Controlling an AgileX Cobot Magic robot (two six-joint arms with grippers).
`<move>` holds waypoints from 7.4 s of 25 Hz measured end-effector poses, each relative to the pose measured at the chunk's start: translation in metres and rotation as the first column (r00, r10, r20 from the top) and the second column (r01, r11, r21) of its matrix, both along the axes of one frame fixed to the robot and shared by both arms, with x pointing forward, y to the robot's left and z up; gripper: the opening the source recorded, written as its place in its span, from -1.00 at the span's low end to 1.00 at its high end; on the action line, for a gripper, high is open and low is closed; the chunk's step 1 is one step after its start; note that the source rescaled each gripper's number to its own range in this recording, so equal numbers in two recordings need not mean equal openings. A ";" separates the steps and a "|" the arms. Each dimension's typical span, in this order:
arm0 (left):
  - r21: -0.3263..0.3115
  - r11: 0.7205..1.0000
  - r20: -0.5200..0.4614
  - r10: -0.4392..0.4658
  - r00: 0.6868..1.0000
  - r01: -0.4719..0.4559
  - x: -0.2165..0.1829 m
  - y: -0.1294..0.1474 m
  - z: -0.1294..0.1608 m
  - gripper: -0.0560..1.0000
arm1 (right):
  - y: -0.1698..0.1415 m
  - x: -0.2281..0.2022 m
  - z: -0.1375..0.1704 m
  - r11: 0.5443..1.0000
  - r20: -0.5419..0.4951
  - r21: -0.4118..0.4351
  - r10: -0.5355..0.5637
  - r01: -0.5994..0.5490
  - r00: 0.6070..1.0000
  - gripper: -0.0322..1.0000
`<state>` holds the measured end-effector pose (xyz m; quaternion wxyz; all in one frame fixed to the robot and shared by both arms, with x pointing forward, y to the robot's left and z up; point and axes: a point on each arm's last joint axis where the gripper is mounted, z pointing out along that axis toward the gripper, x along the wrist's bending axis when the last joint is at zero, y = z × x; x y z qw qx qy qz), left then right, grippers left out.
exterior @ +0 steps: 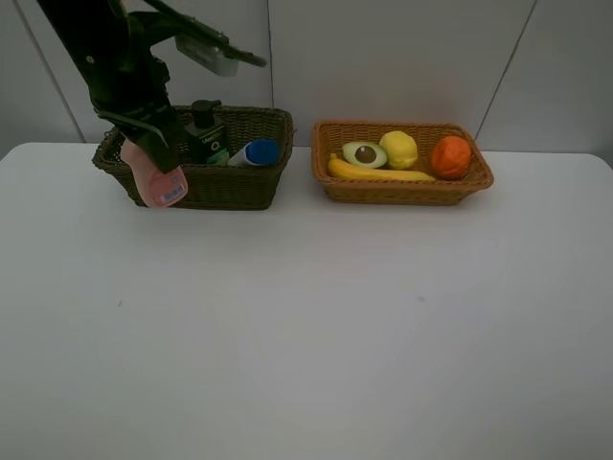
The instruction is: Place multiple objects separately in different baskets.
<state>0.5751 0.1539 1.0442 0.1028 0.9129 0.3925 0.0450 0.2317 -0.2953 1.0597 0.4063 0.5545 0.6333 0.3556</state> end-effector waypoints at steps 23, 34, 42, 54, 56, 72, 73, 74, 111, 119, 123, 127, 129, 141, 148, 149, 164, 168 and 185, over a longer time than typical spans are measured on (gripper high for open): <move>0.055 0.995 0.401 -0.096 0.911 0.080 0.076 -0.017 -0.051 -0.10 | 0.000 0.000 0.000 1.000 0.000 0.000 0.000 0.000 1.000 1.00; 0.106 0.988 0.391 -0.146 0.909 0.113 0.089 -0.021 -0.092 -0.10 | 0.000 0.000 0.000 1.000 0.000 0.000 0.000 0.000 1.000 1.00; 0.155 0.981 0.372 -0.170 0.912 0.120 0.097 -0.011 -0.112 -0.10 | 0.000 0.000 0.000 1.000 0.000 0.000 0.000 0.000 1.000 1.00; 0.158 0.980 0.367 -0.174 0.914 0.123 0.099 -0.010 -0.123 -0.10 | 0.000 0.000 0.000 1.000 0.000 0.000 0.000 0.000 1.000 1.00; 0.157 0.980 0.368 -0.174 0.913 0.123 0.099 -0.010 -0.123 -0.10 | 0.000 0.000 0.000 1.000 0.000 0.000 0.000 0.000 1.000 1.00; 0.069 0.997 0.374 -0.063 0.925 0.040 0.101 -0.011 -0.122 -0.10 | 0.000 0.000 0.000 1.000 0.000 0.000 0.000 0.000 1.000 1.00; 0.063 0.998 0.373 -0.051 0.926 0.030 0.101 -0.010 -0.122 -0.10 | 0.000 0.000 0.000 1.000 0.000 0.000 0.000 0.000 1.000 1.00; 0.056 0.998 0.372 -0.039 0.928 0.019 0.101 -0.010 -0.122 -0.10 | 0.000 0.000 0.000 1.000 0.000 0.000 0.000 0.000 1.000 1.00; -0.036 0.999 0.475 0.032 0.880 -0.016 0.098 -0.007 -0.070 0.69 | 0.000 0.000 0.000 1.000 0.000 0.000 0.000 0.000 1.000 1.00; -0.054 0.997 0.432 0.065 0.900 -0.046 0.080 -0.002 -0.035 0.98 | 0.000 0.000 0.000 1.000 0.000 0.000 0.000 0.000 1.000 1.00; -0.088 0.994 0.390 0.098 0.915 -0.068 0.067 0.000 -0.015 1.00 | 0.000 0.000 0.000 1.000 0.000 0.000 0.000 0.000 1.000 1.00; -0.100 0.992 0.351 0.111 0.930 -0.081 0.052 0.004 0.006 0.99 | 0.000 0.000 0.000 1.000 0.000 0.000 0.000 0.000 1.000 1.00; -0.105 0.990 0.333 0.120 0.935 -0.090 0.043 0.007 0.017 0.99 | 0.000 0.000 0.000 1.000 0.000 0.000 0.000 0.000 1.000 1.00; -0.110 0.986 0.265 0.152 0.952 -0.127 -0.042 0.036 0.065 0.99 | 0.000 0.000 0.000 1.000 0.000 0.000 0.000 0.000 1.000 1.00; -0.150 0.972 0.270 0.214 0.939 -0.178 -0.109 0.061 0.067 0.99 | 0.000 0.000 0.000 1.000 0.000 0.000 0.000 0.000 1.000 1.00; -0.154 0.971 0.272 0.219 0.937 -0.182 -0.119 0.065 0.065 0.99 | 0.000 0.000 0.000 1.000 0.000 0.000 0.000 0.000 1.000 1.00; -0.234 0.938 0.292 0.317 0.902 -0.254 -0.247 0.112 0.005 0.99 | 0.000 0.000 0.000 1.000 0.000 0.000 0.000 0.000 1.000 1.00; -0.274 0.922 0.310 0.352 0.883 -0.272 -0.268 0.120 -0.010 0.99 | 0.000 0.000 0.000 1.000 0.000 0.000 0.000 0.000 1.000 1.00; -0.308 0.905 0.336 0.391 0.857 -0.293 -0.300 0.133 -0.023 0.99 | 0.000 0.000 0.000 1.000 0.000 0.000 0.000 0.000 1.000 1.00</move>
